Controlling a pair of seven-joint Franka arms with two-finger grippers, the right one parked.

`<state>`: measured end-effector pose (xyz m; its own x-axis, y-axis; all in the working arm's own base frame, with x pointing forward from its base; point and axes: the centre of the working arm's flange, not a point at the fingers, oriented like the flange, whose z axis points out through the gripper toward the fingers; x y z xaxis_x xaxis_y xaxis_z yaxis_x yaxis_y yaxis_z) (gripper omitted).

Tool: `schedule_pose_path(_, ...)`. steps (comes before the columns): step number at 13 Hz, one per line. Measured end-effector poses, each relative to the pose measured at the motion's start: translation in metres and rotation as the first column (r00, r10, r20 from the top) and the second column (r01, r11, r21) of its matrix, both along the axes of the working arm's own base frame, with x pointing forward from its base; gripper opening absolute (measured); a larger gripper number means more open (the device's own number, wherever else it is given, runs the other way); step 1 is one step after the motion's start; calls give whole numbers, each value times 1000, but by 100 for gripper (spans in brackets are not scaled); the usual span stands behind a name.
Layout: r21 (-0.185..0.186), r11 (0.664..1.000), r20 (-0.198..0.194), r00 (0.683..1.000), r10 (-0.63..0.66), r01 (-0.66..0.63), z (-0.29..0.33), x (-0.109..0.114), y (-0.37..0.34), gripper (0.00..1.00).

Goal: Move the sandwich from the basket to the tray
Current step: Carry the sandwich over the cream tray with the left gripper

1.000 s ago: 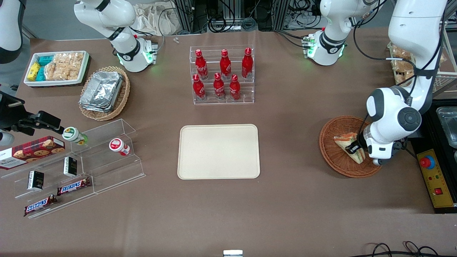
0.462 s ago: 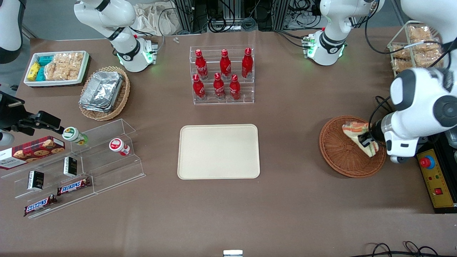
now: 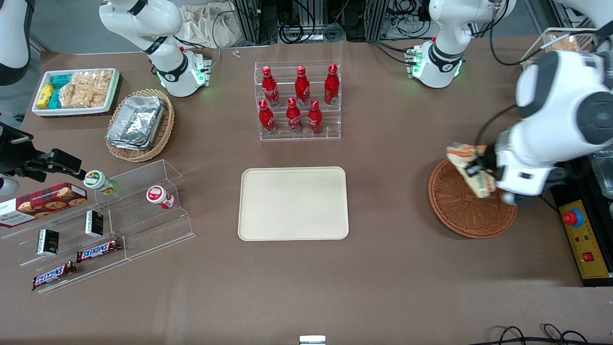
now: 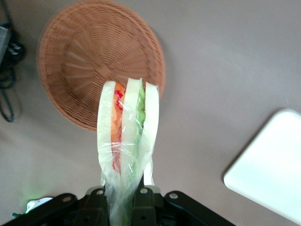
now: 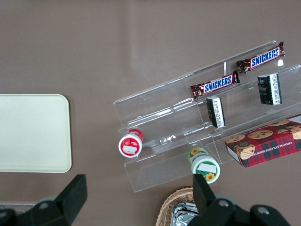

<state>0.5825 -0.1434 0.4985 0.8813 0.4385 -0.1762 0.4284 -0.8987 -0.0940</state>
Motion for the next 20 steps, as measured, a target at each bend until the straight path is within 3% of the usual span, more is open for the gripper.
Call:
schedule_pose_path(2, -23, 994, -5, 994, -106, 106, -8, -14, -63, 15)
schedule_pose_path(6, -75, 956, 66, 958, -279, 284, -25, -44, -176, 15)
schedule_pose_path(10, -127, 919, 56, 928, -368, 372, -89, -43, -248, 15)
schedule_pose_path(13, -107, 894, 94, 899, -427, 436, -147, -38, -283, 15)
schedule_pose_path(16, -127, 885, 112, 893, -436, 448, -204, -31, -295, 15)
schedule_pose_path(20, -105, 881, 143, 884, -445, 461, -241, -18, -291, 15)
